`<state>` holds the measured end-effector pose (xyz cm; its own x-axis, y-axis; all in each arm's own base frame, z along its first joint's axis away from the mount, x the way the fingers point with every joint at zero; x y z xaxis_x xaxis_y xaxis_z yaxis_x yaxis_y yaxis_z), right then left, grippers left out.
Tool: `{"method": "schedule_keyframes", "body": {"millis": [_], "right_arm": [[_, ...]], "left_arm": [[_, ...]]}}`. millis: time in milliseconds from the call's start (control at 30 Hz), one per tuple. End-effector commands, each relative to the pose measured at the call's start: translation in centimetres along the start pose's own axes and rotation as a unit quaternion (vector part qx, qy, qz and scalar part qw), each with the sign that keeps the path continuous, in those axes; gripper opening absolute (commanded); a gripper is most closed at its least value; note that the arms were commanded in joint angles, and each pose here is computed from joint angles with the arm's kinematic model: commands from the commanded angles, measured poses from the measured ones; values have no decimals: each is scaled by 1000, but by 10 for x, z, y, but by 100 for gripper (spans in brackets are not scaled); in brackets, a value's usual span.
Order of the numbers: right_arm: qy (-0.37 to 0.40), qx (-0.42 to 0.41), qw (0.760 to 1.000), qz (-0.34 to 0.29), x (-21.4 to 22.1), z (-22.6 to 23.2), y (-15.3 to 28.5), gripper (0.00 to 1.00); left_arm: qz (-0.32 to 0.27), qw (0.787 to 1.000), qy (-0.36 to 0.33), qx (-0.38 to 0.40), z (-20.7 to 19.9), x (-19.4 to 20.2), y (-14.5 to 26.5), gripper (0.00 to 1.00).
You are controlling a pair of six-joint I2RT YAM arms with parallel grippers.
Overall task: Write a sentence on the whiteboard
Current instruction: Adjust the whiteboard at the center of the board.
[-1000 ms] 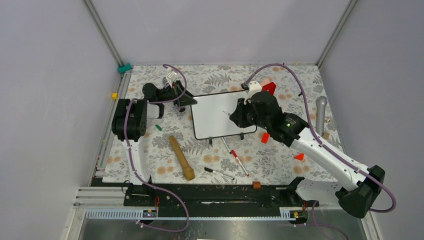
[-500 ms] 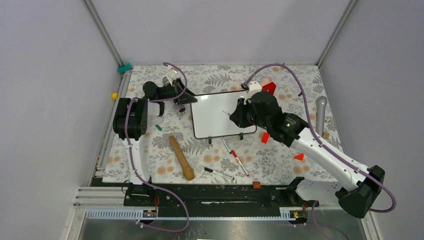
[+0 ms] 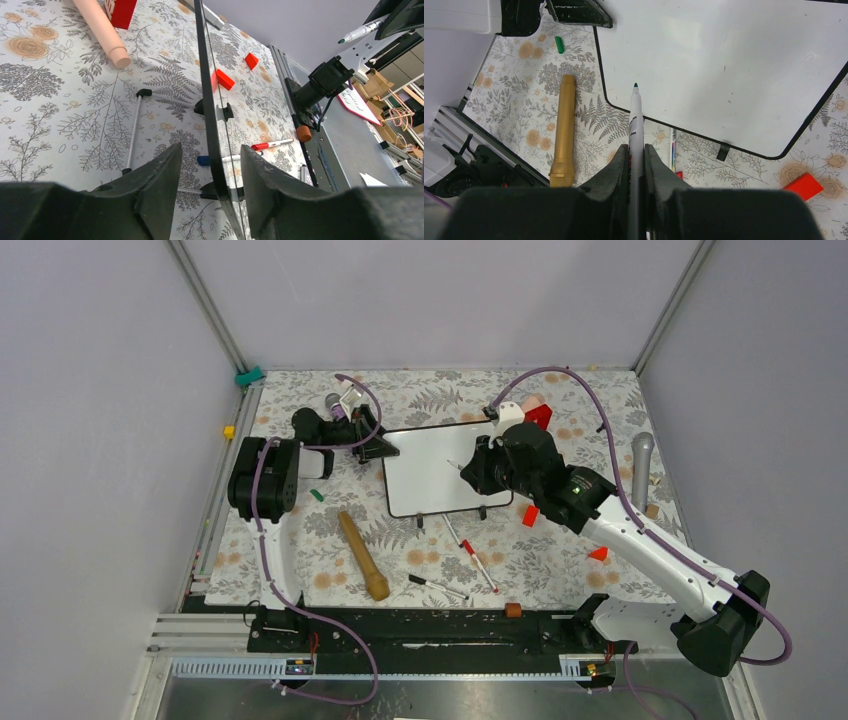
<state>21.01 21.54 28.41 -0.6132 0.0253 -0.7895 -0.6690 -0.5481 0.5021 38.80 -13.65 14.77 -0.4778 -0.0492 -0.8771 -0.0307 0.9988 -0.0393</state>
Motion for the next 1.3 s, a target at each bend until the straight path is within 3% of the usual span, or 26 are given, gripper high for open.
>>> {"method": "schedule_keyframes", "body": {"millis": [0,200,300,600,967,1167,1233,1267], "right_arm": [[2,0,1000,-20,-10,1,0,0],[-3,-6,1000,-17,-14,5,-3,0],[-3,-7,1000,-16,-15,6,-5,0],[-3,-2,1000,-14,-17,7,-11,0],[1,8,1000,-22,-18,5,-13,0],[3,9,1000,-26,-21,5,-15,0],[2,8,1000,-27,-22,6,-16,0],[2,8,1000,-27,-22,6,-16,0]], "left_arm": [[8,996,-87,16,-15,-18,-2,44],[4,996,-83,12,-14,-18,-2,32],[4,996,-86,14,-15,-18,-3,31],[18,995,-89,28,-16,-17,-6,46],[16,995,-100,27,-21,-15,-5,56],[12,993,-114,23,-26,-14,-5,67],[12,993,-112,23,-26,-14,-5,63],[14,994,-109,24,-24,-14,-4,51]]}}
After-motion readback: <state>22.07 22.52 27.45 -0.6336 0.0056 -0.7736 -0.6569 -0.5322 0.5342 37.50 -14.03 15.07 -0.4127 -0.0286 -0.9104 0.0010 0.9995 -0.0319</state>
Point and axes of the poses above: each gripper's point midway between its finger pads, its own y axis back along the fingers, its own z axis along the line the jaws close on, x = y × z, the point moved 7 cm from there along y, back along the fingers, and after that the axes turned 2 degrees about -y, right-handed, at the moved point
